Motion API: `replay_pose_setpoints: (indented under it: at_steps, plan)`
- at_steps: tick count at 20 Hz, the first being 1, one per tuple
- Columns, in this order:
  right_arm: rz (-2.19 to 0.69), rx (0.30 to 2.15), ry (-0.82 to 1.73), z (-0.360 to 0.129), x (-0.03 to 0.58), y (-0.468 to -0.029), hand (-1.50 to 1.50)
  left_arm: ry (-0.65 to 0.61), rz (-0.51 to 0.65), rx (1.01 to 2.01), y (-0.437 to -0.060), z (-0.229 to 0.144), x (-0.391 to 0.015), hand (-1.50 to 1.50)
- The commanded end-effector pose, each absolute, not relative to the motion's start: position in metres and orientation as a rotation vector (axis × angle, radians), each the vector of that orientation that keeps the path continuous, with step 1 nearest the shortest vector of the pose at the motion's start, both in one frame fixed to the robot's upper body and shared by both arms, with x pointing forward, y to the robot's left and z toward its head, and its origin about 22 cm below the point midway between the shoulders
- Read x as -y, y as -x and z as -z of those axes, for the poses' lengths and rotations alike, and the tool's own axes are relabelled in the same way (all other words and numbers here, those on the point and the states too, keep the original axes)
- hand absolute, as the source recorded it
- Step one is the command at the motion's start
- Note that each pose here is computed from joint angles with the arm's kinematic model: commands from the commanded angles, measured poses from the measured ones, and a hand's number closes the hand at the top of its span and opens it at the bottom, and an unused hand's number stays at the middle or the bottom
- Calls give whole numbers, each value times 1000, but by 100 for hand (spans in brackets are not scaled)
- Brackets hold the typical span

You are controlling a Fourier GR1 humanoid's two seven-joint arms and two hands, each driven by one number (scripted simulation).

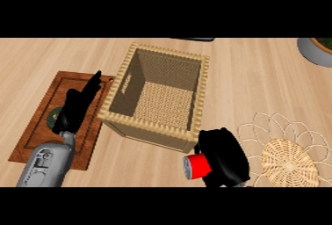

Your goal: Pick the can from the placemat and place it in the basket

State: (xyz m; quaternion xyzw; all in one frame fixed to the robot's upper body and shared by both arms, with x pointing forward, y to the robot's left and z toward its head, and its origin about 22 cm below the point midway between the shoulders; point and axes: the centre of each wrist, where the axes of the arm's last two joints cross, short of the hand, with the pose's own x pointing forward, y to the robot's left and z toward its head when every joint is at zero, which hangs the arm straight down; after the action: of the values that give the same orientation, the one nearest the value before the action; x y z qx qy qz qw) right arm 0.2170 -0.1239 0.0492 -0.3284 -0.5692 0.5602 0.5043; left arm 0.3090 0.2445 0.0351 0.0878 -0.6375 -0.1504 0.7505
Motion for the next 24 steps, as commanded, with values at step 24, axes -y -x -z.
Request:
replay_pose_setpoints:
  at_steps: [24]
  plan:
    - [-608, 1767, 695, -198, 15, -178, 150, -213, 285, 1367, -321, -39, -253, 0]
